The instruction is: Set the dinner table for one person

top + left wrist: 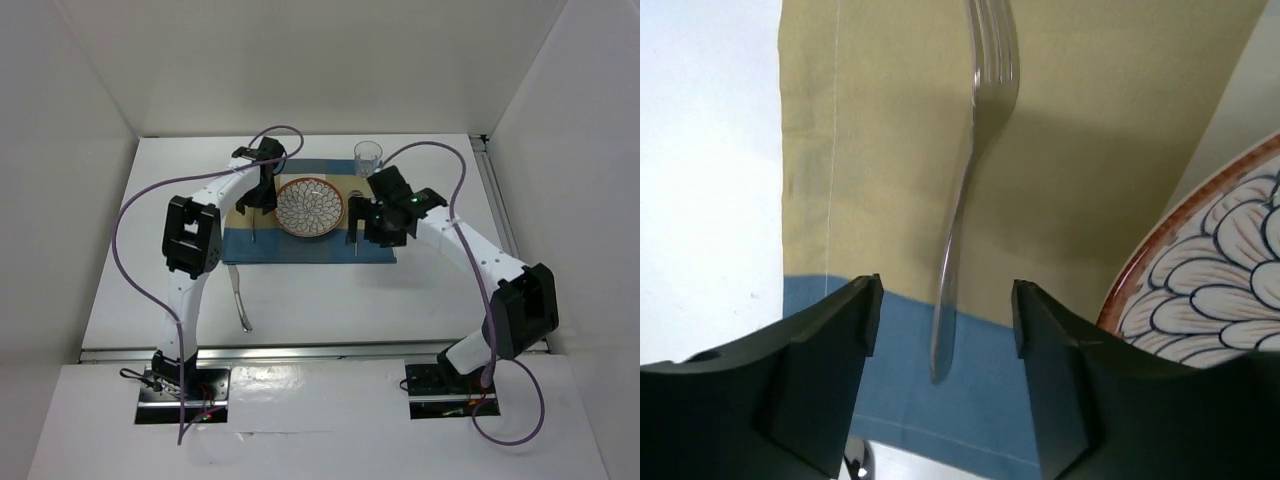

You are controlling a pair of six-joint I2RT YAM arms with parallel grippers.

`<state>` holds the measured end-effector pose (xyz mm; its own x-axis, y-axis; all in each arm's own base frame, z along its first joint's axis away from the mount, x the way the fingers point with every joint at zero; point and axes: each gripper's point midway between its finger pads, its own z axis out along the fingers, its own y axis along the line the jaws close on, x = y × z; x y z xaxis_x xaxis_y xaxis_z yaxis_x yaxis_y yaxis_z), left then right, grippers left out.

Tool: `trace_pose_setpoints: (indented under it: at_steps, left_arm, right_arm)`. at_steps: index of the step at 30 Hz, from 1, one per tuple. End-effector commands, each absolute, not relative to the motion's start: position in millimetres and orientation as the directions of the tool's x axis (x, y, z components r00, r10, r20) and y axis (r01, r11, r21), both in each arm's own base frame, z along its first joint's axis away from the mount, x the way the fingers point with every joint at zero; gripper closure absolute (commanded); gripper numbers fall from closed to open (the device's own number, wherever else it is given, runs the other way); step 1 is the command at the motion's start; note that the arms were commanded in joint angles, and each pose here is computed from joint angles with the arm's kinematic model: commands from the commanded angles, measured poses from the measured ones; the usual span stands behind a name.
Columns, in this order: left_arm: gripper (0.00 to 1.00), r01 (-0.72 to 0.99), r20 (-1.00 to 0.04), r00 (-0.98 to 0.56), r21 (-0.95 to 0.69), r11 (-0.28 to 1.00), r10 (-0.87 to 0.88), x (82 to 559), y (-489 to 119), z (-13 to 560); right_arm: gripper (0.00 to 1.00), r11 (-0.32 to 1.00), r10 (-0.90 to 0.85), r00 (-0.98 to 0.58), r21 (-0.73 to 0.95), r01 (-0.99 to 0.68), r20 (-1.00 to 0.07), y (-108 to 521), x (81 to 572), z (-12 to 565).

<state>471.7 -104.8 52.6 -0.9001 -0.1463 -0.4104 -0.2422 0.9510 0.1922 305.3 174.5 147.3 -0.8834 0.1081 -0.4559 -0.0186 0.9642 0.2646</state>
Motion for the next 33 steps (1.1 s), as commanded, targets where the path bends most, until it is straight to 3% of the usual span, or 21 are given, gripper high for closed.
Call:
trace_pose_setpoints:
  at_steps: [1,3,6,12,16,20,24,33]
  left_arm:
    - [0.27,-0.253,-0.425,-0.890,0.165,0.953,-0.163,461.2,-99.6,85.0]
    - [0.13,-0.254,-0.463,-0.870,0.119,0.960,-0.173,458.0,-102.1,112.6]
    - [0.07,-0.268,-0.502,-0.844,0.086,0.960,-0.190,441.0,-97.1,156.9]
    - [0.08,-0.450,-0.583,-0.712,-0.048,0.892,-0.391,394.9,-38.2,237.1]
    - [0.10,-0.534,-0.656,-0.553,-0.194,0.823,-0.513,351.0,1.9,283.7]
    - [0.10,-0.589,-0.645,-0.491,-0.251,0.768,-0.586,322.7,31.5,288.9]
    - [0.11,-0.533,-0.659,-0.490,-0.290,0.795,-0.570,318.4,33.8,296.4]
    - [0.11,-0.553,-0.644,-0.500,-0.277,0.786,-0.579,310.4,40.9,290.3]
  right_arm:
    - [0.01,0.947,0.028,-0.875,0.292,-0.131,-0.483,229.1,281.8,158.6]
    - [0.01,0.948,0.000,-0.879,0.280,-0.152,-0.477,249.6,277.2,151.0]
    - [0.01,0.933,-0.068,-0.868,0.277,-0.230,-0.492,293.1,270.8,146.6]
    - [0.02,0.887,-0.216,-0.823,0.246,-0.390,-0.525,383.6,264.4,123.6]
    - [0.15,0.828,-0.315,-0.778,0.243,-0.505,-0.544,440.2,256.3,109.5]
    - [0.18,0.799,-0.354,-0.763,0.249,-0.547,-0.540,482.4,249.5,89.4]
    - [0.18,0.767,-0.399,-0.741,0.247,-0.593,-0.540,512.7,241.5,74.9]
    - [0.28,0.768,-0.488,-0.723,0.154,-0.622,-0.489,515.4,216.9,28.1]
